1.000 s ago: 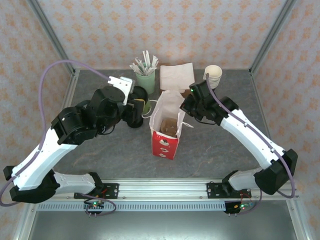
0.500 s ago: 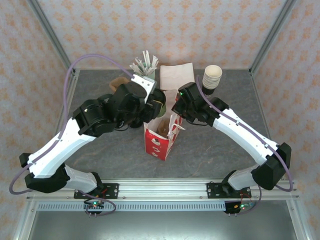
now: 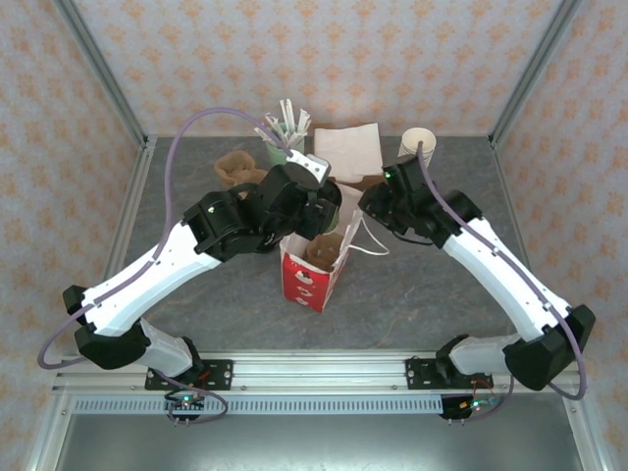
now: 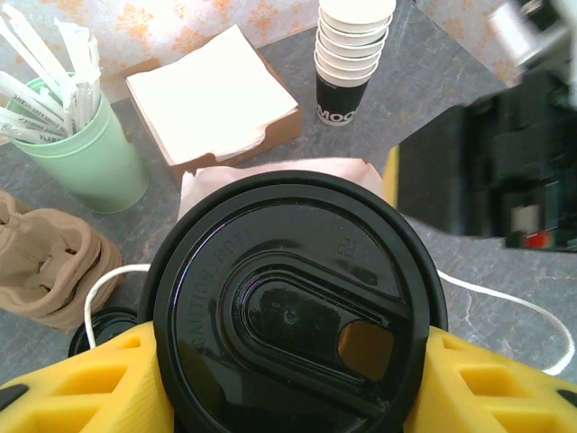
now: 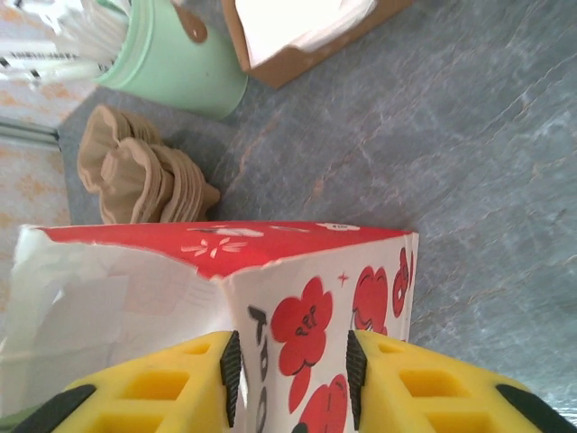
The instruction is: Pack the takeout coffee
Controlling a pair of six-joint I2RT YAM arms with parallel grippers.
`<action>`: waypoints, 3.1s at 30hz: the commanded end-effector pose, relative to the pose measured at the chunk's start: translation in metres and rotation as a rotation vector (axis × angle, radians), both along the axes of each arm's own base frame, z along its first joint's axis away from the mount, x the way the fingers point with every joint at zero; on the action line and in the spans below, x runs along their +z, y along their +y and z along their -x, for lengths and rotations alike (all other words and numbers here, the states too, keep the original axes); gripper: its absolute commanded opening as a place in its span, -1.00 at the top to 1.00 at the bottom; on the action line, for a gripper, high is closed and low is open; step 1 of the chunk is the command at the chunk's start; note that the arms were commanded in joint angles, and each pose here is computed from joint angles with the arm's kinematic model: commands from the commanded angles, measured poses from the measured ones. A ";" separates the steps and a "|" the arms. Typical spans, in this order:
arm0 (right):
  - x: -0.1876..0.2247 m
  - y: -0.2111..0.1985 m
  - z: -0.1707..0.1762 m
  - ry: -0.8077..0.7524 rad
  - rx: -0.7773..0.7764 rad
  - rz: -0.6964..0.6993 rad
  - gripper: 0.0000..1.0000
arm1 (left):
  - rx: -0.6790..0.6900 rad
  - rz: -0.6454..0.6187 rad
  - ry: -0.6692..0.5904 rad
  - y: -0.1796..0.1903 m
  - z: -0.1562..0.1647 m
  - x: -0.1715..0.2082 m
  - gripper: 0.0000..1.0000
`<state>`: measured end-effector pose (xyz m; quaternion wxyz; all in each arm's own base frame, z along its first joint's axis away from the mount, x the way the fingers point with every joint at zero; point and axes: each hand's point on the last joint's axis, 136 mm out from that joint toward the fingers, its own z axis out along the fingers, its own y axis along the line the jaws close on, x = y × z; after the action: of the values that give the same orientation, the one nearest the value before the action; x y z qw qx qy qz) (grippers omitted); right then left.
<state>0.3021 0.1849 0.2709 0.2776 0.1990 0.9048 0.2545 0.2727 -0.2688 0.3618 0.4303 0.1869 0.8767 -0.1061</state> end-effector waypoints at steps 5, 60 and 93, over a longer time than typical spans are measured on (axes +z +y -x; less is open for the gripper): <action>0.027 -0.006 0.009 -0.047 0.096 -0.035 0.17 | 0.057 -0.016 -0.028 -0.004 -0.015 -0.012 -0.09; 0.045 -0.015 0.010 -0.132 0.216 -0.009 0.25 | 0.119 -0.068 0.079 -0.019 -0.065 -0.153 -0.08; 0.041 -0.018 0.009 -0.123 0.212 -0.004 0.26 | 0.152 -0.104 0.200 -0.014 -0.058 -0.217 -0.05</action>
<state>0.2970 0.1713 0.3022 0.2918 0.0920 0.9048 0.2963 0.3334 -0.2856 0.1570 0.3495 0.1418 0.9251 -0.0442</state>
